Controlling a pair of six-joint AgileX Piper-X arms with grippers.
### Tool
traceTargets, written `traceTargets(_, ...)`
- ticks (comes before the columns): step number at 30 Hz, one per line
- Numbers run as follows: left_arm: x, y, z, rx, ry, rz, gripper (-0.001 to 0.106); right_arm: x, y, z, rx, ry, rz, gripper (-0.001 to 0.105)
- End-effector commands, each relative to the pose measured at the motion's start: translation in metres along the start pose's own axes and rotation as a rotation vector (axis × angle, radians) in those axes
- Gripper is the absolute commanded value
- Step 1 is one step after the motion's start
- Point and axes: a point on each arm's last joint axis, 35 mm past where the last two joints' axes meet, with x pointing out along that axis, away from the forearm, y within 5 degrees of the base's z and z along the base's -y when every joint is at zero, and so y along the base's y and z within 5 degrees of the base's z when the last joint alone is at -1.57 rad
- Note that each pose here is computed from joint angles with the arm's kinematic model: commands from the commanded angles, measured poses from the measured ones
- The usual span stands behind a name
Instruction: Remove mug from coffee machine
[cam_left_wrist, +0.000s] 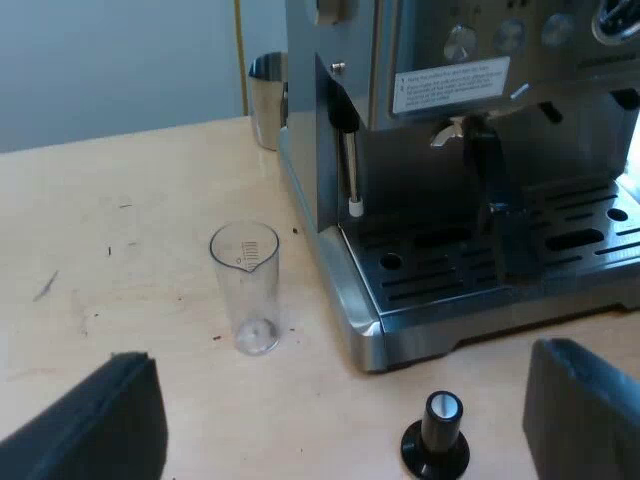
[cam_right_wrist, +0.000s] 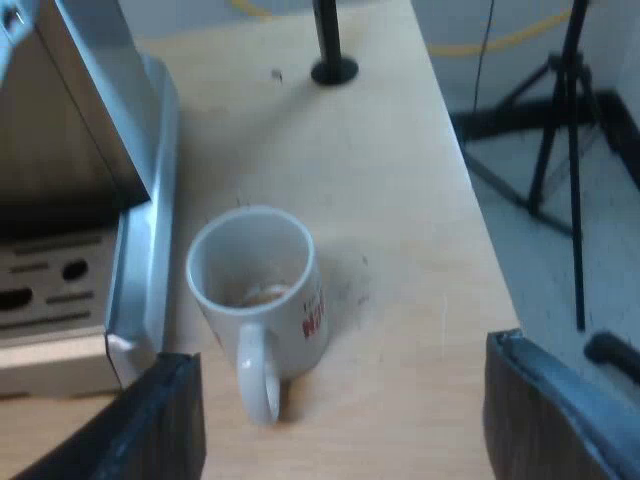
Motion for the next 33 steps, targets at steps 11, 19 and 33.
traceTargets(11, -0.052, -0.004, -0.040, 0.033, -0.174, -0.018, 0.079, -0.041, 0.003, -0.030, -0.001, -0.202, -0.044, 0.062)
traceTargets(19, -0.054, -0.004, -0.044, 0.023, -0.131, -0.005, 0.079, -0.020, 0.010, -0.056, -0.009, -0.134, -0.029, 0.062)
traceTargets(33, -0.002, 0.010, -0.062, 0.014, -0.082, 0.011, 0.079, 0.021, 0.019, -0.083, -0.020, -0.019, 0.000, 0.062)
